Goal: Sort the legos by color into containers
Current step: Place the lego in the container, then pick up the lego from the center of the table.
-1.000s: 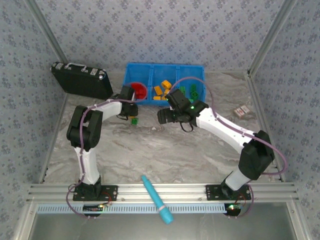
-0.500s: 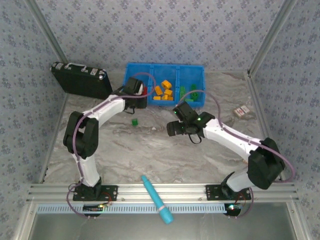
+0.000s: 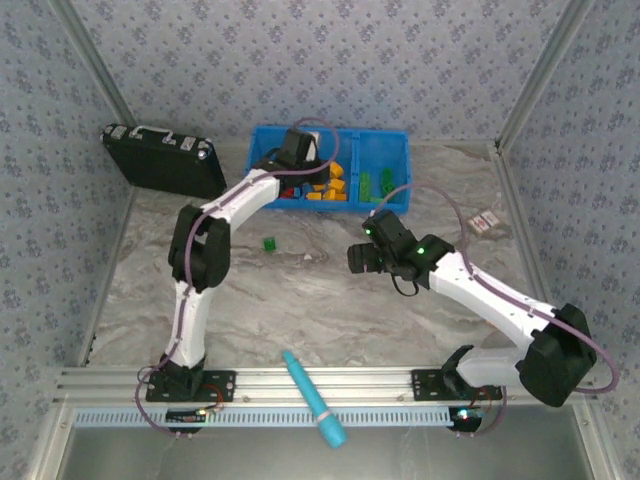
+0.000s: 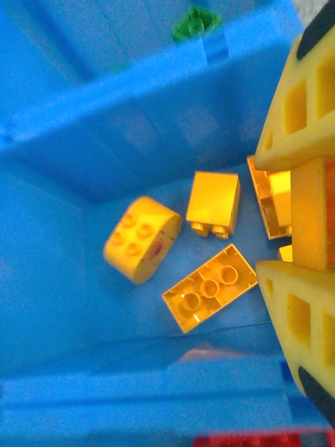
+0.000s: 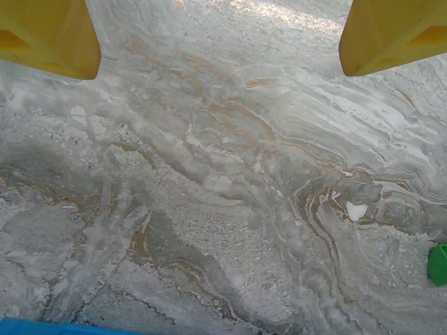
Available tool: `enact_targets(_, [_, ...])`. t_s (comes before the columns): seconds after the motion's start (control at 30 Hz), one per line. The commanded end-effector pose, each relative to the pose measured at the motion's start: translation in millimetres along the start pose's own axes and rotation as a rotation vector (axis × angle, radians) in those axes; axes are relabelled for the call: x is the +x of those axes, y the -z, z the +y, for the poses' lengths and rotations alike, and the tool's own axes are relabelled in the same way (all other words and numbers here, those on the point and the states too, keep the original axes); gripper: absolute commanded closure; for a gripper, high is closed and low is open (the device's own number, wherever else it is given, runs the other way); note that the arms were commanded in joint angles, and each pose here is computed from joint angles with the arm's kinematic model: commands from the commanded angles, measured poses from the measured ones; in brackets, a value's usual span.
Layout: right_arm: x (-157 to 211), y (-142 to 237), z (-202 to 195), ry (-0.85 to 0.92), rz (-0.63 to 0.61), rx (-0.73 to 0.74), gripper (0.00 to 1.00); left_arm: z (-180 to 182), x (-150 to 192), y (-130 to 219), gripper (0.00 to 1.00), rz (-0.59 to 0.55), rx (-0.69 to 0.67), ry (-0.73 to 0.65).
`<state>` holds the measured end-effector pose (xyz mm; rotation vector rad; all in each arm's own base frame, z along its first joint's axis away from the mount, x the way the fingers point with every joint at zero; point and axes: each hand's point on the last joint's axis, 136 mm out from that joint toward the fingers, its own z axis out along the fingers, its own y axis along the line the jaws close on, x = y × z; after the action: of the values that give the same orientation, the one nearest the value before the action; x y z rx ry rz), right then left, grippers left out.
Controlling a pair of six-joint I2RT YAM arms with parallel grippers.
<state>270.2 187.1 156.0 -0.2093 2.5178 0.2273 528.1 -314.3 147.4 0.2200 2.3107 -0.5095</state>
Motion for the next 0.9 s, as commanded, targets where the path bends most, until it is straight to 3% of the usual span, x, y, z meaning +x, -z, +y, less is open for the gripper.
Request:
enact_targets(0.0, [-4, 6, -4, -0.007, -0.02, 0.02, 0.09, -14, -19, 9, 0.57, -0.028, 0.033, 0.017])
enact_targets(0.17, [-11, -14, 32, 0.055, -0.037, -0.083, 0.09, -24, -45, 54, 0.46, -0.097, 0.057, -0.036])
enact_targets(0.37, [-16, -54, 95, 0.115, -0.034, -0.198, 0.09, -25, -92, 159, 0.41, -0.24, 0.098, -0.06])
enact_targets(0.47, [-25, -76, 130, 0.147, -0.028, -0.246, 0.09, -2, -109, 225, 0.39, -0.336, 0.042, -0.038])
enact_targets(0.53, [-36, -89, 158, 0.165, -0.028, -0.28, 0.09, 36, -114, 269, 0.38, -0.389, -0.072, 0.018])
enact_targets(0.7, [-37, -125, 187, 0.159, 0.032, -0.307, 0.08, 105, -93, 357, 0.35, -0.478, -0.24, 0.115])
enact_targets(0.87, [-37, -152, 197, 0.169, 0.082, -0.286, 0.06, 134, -53, 398, 0.33, -0.444, -0.35, 0.112])
